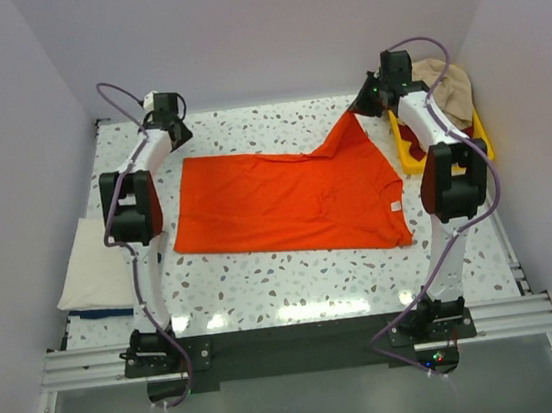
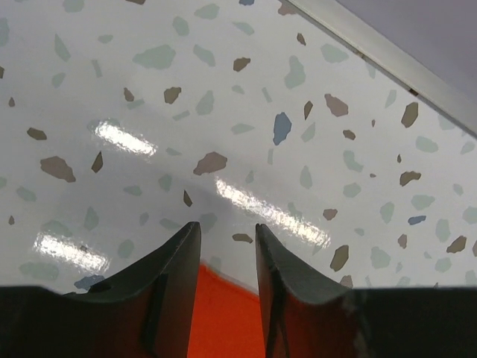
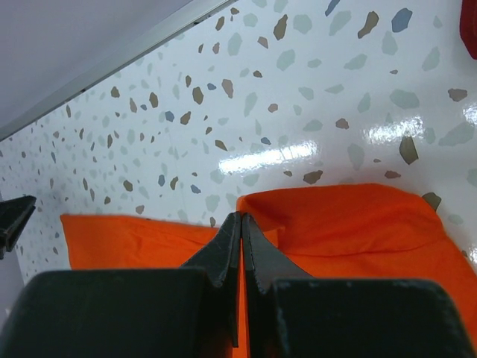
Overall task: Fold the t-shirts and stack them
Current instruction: Fold the tshirt
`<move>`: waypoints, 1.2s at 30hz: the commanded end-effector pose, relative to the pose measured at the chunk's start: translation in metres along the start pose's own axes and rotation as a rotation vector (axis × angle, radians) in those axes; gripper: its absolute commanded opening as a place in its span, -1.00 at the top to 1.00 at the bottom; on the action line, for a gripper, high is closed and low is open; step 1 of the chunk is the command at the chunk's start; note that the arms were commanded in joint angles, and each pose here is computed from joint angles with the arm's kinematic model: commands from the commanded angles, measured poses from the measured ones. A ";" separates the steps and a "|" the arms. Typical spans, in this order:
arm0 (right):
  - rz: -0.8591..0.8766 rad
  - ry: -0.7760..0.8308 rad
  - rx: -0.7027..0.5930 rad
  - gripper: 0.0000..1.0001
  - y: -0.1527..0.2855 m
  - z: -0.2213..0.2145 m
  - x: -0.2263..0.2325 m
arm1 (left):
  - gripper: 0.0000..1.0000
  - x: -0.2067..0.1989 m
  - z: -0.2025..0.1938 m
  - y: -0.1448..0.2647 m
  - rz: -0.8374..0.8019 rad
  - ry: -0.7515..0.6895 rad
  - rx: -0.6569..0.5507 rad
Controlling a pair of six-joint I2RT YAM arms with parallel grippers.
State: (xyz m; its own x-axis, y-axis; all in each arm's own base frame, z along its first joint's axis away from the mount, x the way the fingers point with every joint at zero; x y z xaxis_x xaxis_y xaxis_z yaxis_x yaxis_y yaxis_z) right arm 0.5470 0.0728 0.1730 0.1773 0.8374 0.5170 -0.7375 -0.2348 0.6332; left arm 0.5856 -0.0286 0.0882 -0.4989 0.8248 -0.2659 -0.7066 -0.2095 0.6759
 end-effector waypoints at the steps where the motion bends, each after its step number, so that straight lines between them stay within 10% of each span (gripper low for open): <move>1: 0.031 -0.007 -0.003 1.00 -0.002 0.002 0.001 | 0.19 -0.002 -0.006 0.002 0.044 -0.109 -0.012; 27: 0.037 -0.013 0.016 1.00 -0.002 -0.009 -0.004 | 0.29 0.012 -0.053 -0.012 0.174 -0.264 0.042; 36: 0.034 -0.010 0.016 1.00 -0.001 -0.008 -0.003 | 0.82 0.016 -0.058 -0.011 0.179 -0.262 0.053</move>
State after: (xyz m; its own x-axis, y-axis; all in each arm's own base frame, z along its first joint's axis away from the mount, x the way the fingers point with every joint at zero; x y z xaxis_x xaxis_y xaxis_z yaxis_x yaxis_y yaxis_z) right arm 0.5394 0.0731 0.1511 0.1881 0.8334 0.5197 -0.7102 -0.2501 0.6581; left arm 0.5625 -0.0458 0.0444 -0.4649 0.8854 0.0061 -0.6109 -0.3257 0.7216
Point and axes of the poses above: each gripper's point midway between its finger pads, its own y axis back along the fingers, its own x axis along the line the jaws close on, z = x × y, the point moved 3 cm from there along y, back along the fingers, and after that the axes turned 2 degrees about y, right-handed, at the moved point
